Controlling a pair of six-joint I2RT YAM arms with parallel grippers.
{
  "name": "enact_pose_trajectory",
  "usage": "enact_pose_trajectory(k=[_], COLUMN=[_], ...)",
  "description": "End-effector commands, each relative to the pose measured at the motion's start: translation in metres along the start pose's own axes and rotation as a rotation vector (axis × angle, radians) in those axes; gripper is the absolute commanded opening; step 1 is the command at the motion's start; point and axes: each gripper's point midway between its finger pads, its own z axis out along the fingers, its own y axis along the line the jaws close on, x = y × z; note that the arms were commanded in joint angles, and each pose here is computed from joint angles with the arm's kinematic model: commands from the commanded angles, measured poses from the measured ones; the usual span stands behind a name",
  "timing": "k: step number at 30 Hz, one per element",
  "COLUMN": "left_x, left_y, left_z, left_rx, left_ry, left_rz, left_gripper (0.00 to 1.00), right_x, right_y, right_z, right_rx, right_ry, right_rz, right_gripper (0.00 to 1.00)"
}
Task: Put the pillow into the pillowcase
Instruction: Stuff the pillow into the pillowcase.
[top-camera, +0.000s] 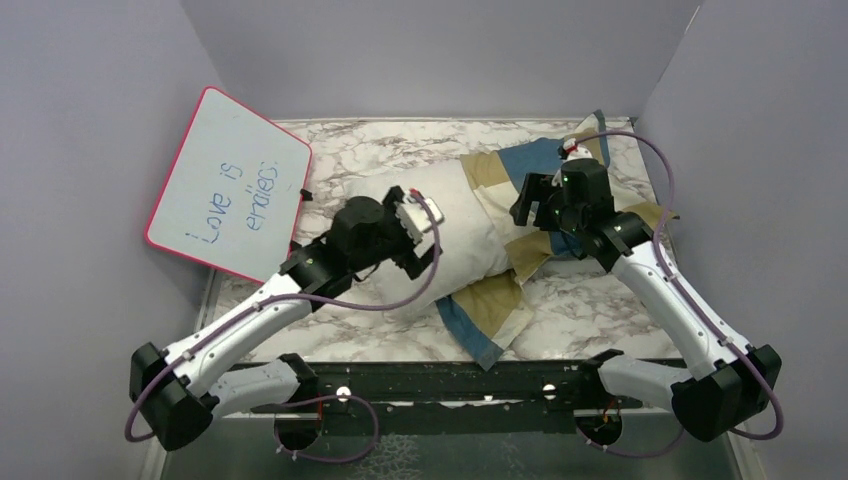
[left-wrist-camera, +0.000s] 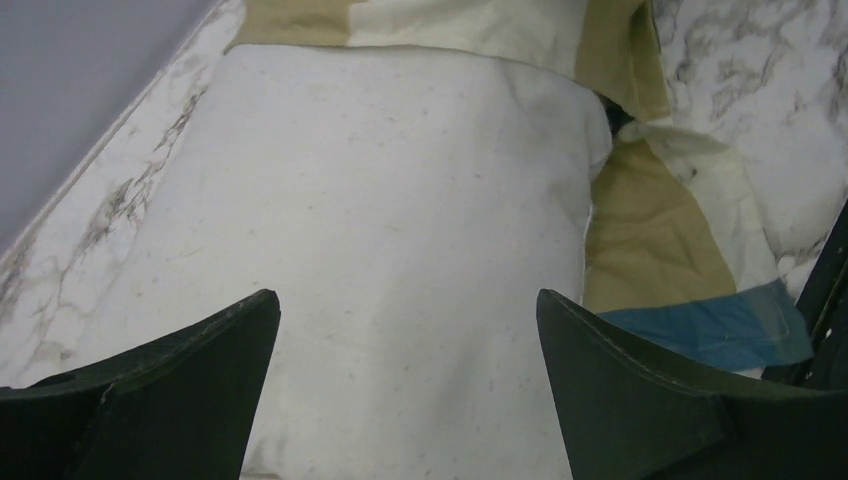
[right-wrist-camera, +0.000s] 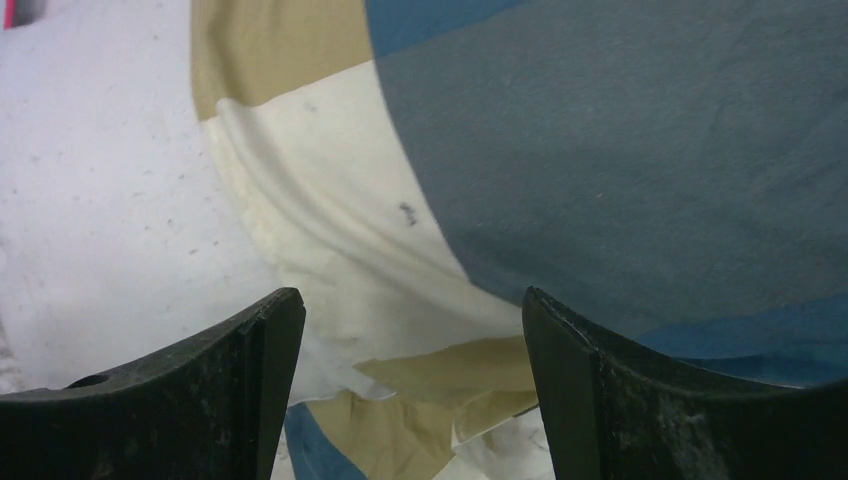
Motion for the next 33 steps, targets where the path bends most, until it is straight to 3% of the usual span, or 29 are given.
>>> enact_pose_trajectory(k=[1, 6, 10, 16, 17, 18, 19, 21, 24, 30, 33], left_x=[0.003, 0.026, 0.064, 0.082, 0.087, 0.089, 0.09, 0.085, 0.06, -0.033, -0.069], left_y=[-0.021, -0.054, -0.06, -0.056, -0.049, -0.04, -0.031, -0.019, -0.01, 0.049, 0.071], left_z=[0.022, 0.06, 0.099, 0.146, 0.151, 0.155, 0.158, 0.163, 0.171, 0.142, 0.129], left_rx=[-0.015, -0.008, -0.116, -0.24, -0.29, -0.354, -0.415, -0.498, -0.465, -0.421, -0.394], left_ry=[0.062, 0.178, 0.316, 0.348, 0.371, 0.399, 0.425, 0.443, 0.396, 0.002, -0.125], left_rz=[0.33, 0.528, 0.737, 0.8, 0.813, 0.826, 0.84, 0.838, 0.599, -0.126, -0.324], left_gripper=[0.98, 0.98, 0.98, 0.97, 0.86, 0.66, 0.39, 0.01, 0.0, 0.0, 0.0], right_x=[-0.034, -0.041, -0.046, -0.055, -0.056, -0.059, -0.06, -0.063, -0.071, -0.079, -0.055], right_y=[-0.003, -0.013, -0.022, -0.034, -0.036, -0.037, -0.037, -0.036, -0.026, -0.031, -0.014], right_z=[0.004, 0.013, 0.011, -0.018, -0.022, -0.025, -0.027, -0.03, -0.045, -0.082, -0.072], right_rx=[-0.041, -0.046, -0.025, 0.011, 0.02, 0.027, 0.03, 0.026, -0.016, -0.004, -0.126], right_ry=[-0.08, -0.08, -0.096, -0.16, -0.171, -0.179, -0.184, -0.184, -0.193, -0.291, -0.232], right_rz=[0.033, 0.064, 0.073, 0.057, 0.053, 0.052, 0.051, 0.055, 0.06, 0.028, 0.0], right_gripper=[0.84, 0.84, 0.84, 0.84, 0.84, 0.84, 0.84, 0.85, 0.82, 0.83, 0.82])
